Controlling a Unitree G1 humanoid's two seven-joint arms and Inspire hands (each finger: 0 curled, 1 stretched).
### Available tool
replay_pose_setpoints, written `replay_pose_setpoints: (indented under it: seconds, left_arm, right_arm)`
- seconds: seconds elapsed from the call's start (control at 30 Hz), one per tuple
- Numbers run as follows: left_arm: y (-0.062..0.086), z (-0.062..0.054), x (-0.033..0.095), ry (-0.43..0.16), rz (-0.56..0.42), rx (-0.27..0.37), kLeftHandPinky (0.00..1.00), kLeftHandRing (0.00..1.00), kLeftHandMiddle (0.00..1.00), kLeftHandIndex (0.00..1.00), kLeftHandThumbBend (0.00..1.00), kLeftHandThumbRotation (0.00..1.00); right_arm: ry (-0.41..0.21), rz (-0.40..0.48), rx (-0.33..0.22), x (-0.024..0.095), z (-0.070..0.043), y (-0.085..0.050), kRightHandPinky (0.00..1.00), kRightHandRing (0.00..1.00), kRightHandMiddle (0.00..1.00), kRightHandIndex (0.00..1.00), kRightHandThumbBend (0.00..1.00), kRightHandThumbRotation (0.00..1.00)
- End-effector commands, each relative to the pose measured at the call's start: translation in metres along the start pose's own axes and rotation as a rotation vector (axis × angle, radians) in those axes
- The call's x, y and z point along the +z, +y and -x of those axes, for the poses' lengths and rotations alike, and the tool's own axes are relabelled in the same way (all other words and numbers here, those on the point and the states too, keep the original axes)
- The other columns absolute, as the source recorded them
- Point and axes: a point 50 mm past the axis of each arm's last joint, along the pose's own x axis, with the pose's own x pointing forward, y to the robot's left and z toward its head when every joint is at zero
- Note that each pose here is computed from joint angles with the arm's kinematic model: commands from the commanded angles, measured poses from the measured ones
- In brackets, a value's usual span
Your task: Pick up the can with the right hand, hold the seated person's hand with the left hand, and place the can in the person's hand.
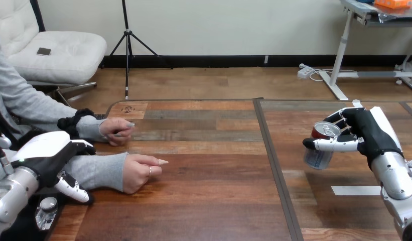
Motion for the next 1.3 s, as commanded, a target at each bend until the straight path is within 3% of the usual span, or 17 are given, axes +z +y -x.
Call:
replay_pose_setpoints:
  seconds: [0.0,0.77,1.27]
  left_arm:
    - [0.025,-0.012,0.020,-0.061,-0.033,0.048,0.76,0.80,0.81,0.79,0.91,0.16]
    - [0.025,-0.018,0.029,-0.086,-0.145,-0.002,0.66,0.72,0.74,0.75,0.91,0.20]
    - [0.023,-0.024,0.033,-0.069,-0.181,-0.046,0.58,0.64,0.68,0.69,0.90,0.07]
  right_arm:
    - [-0.146,-0.033,-0.061,0.042,-0.015,-0.015,0.35,0.38,0.42,0.44,0.82,0.00]
    - [-0.148,-0.026,-0.064,0.041,-0.015,-0.015,0.35,0.38,0.42,0.44,0.84,0.00]
    - [-0.153,-0.032,-0.063,0.042,-0.015,-0.014,0.35,0.39,0.42,0.44,0.83,0.00]
